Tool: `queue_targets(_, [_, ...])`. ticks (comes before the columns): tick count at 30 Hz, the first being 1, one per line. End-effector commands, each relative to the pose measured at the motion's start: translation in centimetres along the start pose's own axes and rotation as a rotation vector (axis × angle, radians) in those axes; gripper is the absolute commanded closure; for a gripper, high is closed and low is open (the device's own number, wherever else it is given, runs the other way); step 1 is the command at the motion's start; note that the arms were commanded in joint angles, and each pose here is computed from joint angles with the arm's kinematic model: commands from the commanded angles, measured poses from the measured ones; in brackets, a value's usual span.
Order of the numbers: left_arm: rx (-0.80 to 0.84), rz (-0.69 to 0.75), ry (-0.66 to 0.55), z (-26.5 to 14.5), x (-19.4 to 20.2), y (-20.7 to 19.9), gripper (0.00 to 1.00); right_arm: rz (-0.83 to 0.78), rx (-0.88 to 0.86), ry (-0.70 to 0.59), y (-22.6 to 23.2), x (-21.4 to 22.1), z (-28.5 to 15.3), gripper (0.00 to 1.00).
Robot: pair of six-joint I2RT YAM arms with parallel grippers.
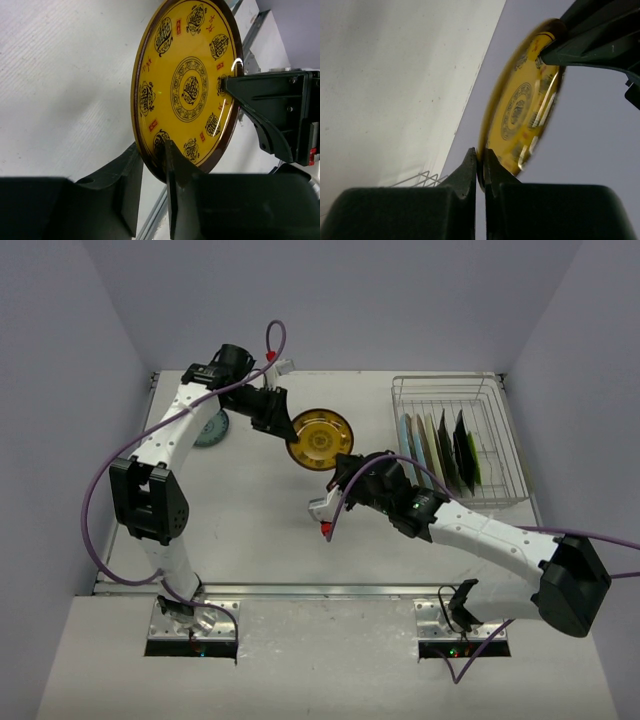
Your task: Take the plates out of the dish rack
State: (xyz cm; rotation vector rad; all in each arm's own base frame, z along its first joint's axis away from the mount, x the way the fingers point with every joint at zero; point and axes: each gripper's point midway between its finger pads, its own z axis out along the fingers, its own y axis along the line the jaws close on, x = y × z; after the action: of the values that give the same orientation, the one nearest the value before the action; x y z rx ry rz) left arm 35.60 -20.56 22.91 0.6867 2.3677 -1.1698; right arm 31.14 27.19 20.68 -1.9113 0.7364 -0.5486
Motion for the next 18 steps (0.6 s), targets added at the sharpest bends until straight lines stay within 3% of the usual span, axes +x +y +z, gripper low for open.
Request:
queue_targets(1, [-0.002, 0.049, -0.027, -0.1, -0.6, 0.1, 0.99, -0.038, 0.196, 0.019, -4.7, -0.1, -0.8, 0.84])
queue_targets(3, [-0.01, 0.013, -0.066, -0.4, -1.2, 0.6, 1.0, -0.036, 0.212, 0.035, -4.7, 0.1, -0.8, 0.45])
queue_targets(4, [-0.002, -0.013, -0.1, -1.3, -1.7, 1.1, 1.0, -0.026, 0.212, 0.061, -4.8, 0.6, -0.8, 0.2])
queue_targets(5, [-0.005, -0.044, -0.128, -2.0, -2.0, 1.9, 1.0, -0.013, 0.204, 0.079, -4.5, 1.0, -0.8, 0.09])
queue_targets(8, [-0.07, -0.169, -0.246, -5.7, -3.6, 7.1, 1.0, 0.146, 0.167, 0.147, -4.6, 2.4, -0.9, 0.01])
queue_targets(15, [-0.339, -0.447, -0.499, -16.9, -4.2, 22.3, 1.0, 0.456, 0.111, 0.282, -2.3, 6.5, -2.3, 0.01])
queue_targets(18, [-0.43, -0.54, -0.549, -19.6, -2.7, 27.8, 1.0, 0.602, 0.052, 0.364, -0.9, 8.6, -3.0, 0.01])
